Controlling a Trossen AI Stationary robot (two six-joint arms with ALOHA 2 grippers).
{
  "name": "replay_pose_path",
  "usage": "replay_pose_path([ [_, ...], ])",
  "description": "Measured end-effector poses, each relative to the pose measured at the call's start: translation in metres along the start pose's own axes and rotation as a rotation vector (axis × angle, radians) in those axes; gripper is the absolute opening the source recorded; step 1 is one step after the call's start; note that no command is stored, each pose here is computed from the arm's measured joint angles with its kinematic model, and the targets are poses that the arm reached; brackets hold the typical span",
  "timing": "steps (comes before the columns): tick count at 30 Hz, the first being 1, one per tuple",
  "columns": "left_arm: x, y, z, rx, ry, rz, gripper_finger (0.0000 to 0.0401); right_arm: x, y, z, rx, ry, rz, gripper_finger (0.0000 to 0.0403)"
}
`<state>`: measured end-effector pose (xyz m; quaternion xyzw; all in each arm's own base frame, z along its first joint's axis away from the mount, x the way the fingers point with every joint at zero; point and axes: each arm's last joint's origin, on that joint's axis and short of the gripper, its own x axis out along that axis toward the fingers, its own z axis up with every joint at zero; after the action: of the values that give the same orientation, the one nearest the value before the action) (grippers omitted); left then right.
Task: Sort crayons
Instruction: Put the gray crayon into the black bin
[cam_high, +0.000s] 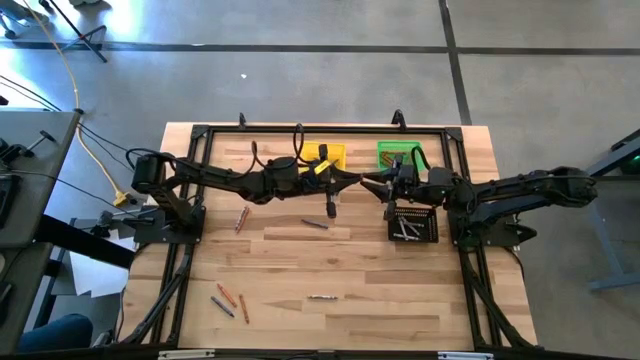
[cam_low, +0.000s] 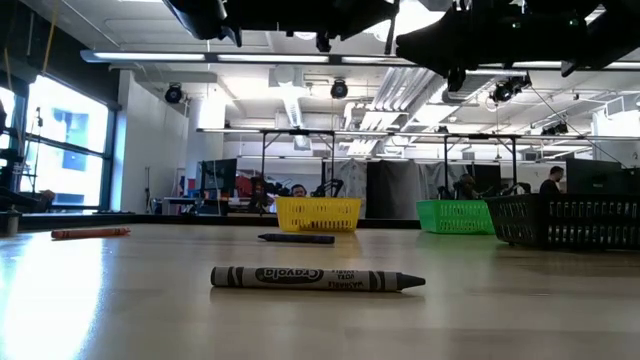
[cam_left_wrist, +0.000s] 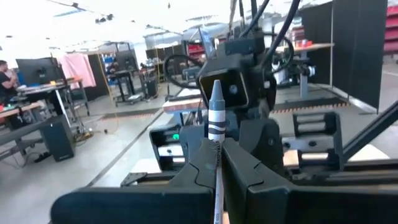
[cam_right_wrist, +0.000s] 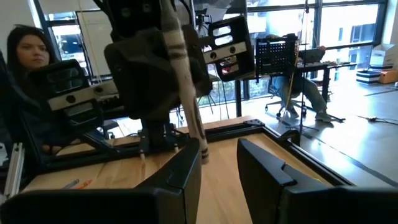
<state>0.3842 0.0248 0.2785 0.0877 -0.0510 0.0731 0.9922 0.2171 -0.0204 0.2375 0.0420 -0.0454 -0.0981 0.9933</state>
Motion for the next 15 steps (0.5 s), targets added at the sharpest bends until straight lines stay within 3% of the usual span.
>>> replay_pose_path([
  [15,0.0,0.0002,0.001,-0.001,-0.01,0.002,0.0,-0.0006,0.0049,0.003,0.016,-0.036,-0.011,0.0099],
])
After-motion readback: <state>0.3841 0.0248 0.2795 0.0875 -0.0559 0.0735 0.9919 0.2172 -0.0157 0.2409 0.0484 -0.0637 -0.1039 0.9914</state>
